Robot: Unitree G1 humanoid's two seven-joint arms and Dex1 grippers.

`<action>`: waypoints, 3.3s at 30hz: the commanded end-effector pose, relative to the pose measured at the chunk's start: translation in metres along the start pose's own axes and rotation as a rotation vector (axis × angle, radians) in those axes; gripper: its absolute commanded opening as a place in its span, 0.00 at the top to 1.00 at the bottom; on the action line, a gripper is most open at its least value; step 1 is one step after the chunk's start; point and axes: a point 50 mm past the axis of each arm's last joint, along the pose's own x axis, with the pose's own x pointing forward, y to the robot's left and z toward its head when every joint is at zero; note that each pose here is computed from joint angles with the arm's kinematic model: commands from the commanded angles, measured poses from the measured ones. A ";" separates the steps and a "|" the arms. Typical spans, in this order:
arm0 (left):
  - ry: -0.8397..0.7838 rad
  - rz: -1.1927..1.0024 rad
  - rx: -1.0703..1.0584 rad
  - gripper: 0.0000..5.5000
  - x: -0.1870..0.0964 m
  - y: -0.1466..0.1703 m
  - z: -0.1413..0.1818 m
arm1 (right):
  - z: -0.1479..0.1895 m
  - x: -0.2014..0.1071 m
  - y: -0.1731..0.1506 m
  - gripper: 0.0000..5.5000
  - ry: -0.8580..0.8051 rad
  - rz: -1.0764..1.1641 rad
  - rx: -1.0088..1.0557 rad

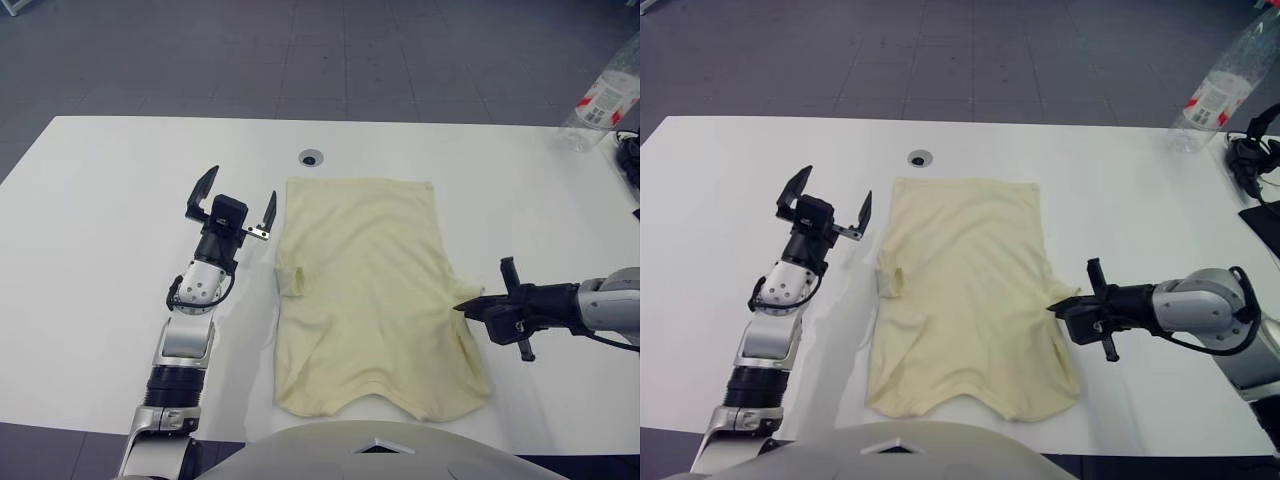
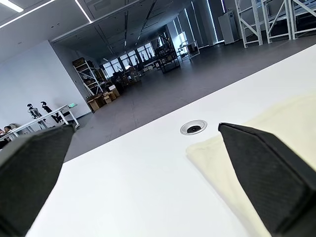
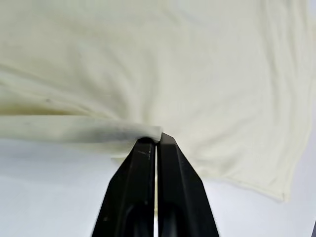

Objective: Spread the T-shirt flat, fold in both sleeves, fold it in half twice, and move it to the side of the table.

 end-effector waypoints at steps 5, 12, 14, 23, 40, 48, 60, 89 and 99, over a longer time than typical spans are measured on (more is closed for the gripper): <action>-0.016 -0.014 0.019 0.02 0.004 -0.001 0.003 | 0.013 0.012 -0.011 1.00 -0.056 -0.009 -0.044; -0.019 -0.018 0.023 0.02 0.004 -0.002 0.004 | 0.019 0.025 -0.016 1.00 -0.085 0.005 -0.068; -0.019 -0.019 0.023 0.02 0.004 -0.002 0.004 | 0.020 0.029 -0.018 1.00 -0.095 0.006 -0.072; -0.022 -0.031 0.026 0.02 0.004 -0.004 0.006 | 0.024 0.038 -0.018 1.00 -0.123 0.011 -0.066; -0.020 -0.036 0.029 0.02 0.005 -0.005 0.006 | 0.023 0.039 -0.019 0.61 -0.204 -0.064 0.097; -0.063 -0.221 0.039 0.02 -0.007 -0.012 0.022 | 0.009 -0.009 -0.021 0.38 -0.192 -0.306 0.314; 0.003 -0.995 0.141 0.02 -0.142 -0.020 0.087 | 0.072 -0.010 0.065 0.03 -0.165 -0.241 0.591; 0.328 -1.162 0.398 0.02 -0.181 -0.043 0.040 | 0.082 0.004 0.082 0.03 -0.139 -0.175 0.610; 0.334 -1.200 0.413 0.26 -0.181 -0.048 0.034 | 0.085 0.005 0.078 0.02 -0.163 -0.180 0.593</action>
